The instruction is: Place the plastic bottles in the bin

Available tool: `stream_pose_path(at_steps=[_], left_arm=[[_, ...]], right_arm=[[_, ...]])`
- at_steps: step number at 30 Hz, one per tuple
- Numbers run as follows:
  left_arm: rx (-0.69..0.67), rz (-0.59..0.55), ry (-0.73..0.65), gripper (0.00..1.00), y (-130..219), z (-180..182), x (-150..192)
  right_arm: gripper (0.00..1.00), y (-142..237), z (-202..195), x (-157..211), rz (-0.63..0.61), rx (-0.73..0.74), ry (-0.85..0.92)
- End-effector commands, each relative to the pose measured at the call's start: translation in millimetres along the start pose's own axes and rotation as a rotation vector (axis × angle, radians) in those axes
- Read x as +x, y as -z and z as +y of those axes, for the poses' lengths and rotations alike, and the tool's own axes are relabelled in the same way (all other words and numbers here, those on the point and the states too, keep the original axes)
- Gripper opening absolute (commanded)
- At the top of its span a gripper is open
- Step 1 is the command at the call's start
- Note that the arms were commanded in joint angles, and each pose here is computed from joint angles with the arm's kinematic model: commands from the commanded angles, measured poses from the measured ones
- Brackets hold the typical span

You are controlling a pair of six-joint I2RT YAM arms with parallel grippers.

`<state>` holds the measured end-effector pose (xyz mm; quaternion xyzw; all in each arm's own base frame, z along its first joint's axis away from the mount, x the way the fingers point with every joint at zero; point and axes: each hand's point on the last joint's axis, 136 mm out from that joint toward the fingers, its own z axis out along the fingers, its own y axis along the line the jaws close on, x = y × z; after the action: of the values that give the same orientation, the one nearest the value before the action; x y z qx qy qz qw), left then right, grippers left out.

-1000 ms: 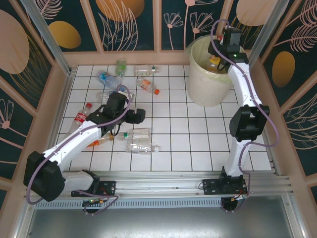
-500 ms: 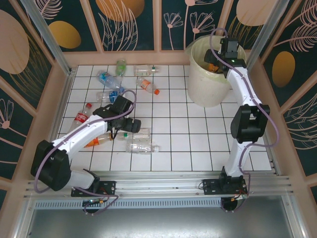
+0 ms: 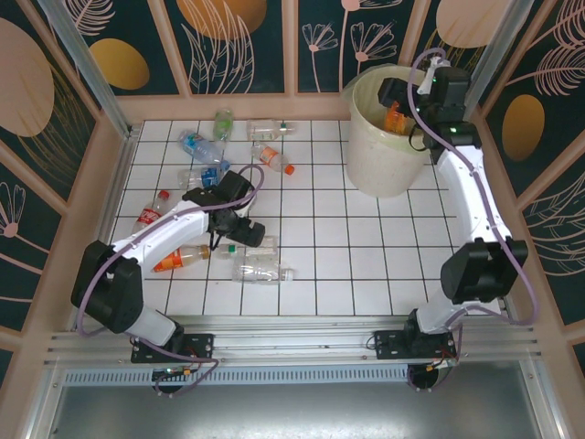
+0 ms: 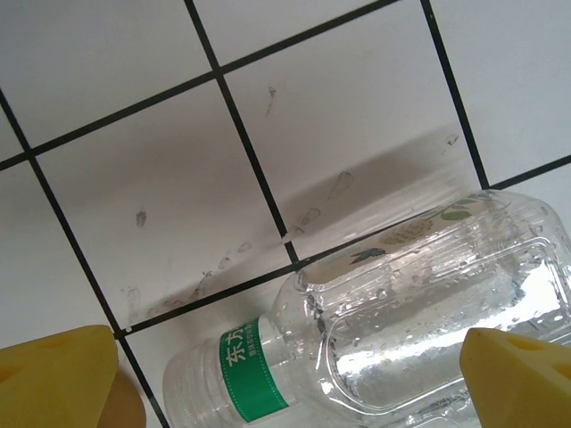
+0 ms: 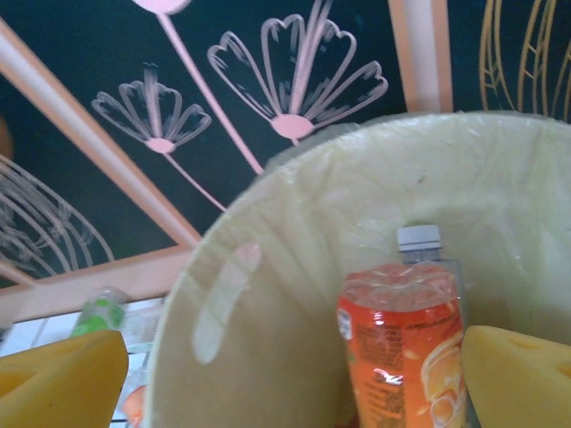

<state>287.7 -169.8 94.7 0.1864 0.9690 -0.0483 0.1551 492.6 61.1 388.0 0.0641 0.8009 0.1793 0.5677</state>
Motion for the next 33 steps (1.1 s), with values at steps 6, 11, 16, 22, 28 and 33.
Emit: stream_pose_path(at_steps=[6, 11, 16, 22, 28, 33], left_arm=[[0.065, 0.063, -0.065, 0.99, -6.1, -20.1, 10.9], [0.117, 0.067, -0.085, 0.98, -5.6, -31.6, 13.9], [0.098, 0.106, -0.108, 0.99, -15.1, -34.9, 23.1], [0.091, 0.134, -0.104, 0.99, -18.1, -37.9, 31.5], [0.019, 0.183, -0.078, 0.99, -30.1, -29.0, 46.0], [-0.088, 0.216, -0.069, 0.99, -43.4, -12.1, 49.9]], right_arm=[[0.97, 57.7, 40.4, 0.5, -0.076, -0.191, -0.029], [0.97, 70.1, 45.9, 15.8, -0.064, -0.22, -0.037], [0.97, 76.7, 48.2, 25.0, -0.058, -0.238, -0.045], [0.97, 80.7, 46.9, 34.8, -0.048, -0.242, -0.043], [0.97, 84.7, 47.4, 41.0, -0.042, -0.255, -0.044], [0.97, 91.2, 49.6, 43.0, -0.042, -0.268, -0.043]])
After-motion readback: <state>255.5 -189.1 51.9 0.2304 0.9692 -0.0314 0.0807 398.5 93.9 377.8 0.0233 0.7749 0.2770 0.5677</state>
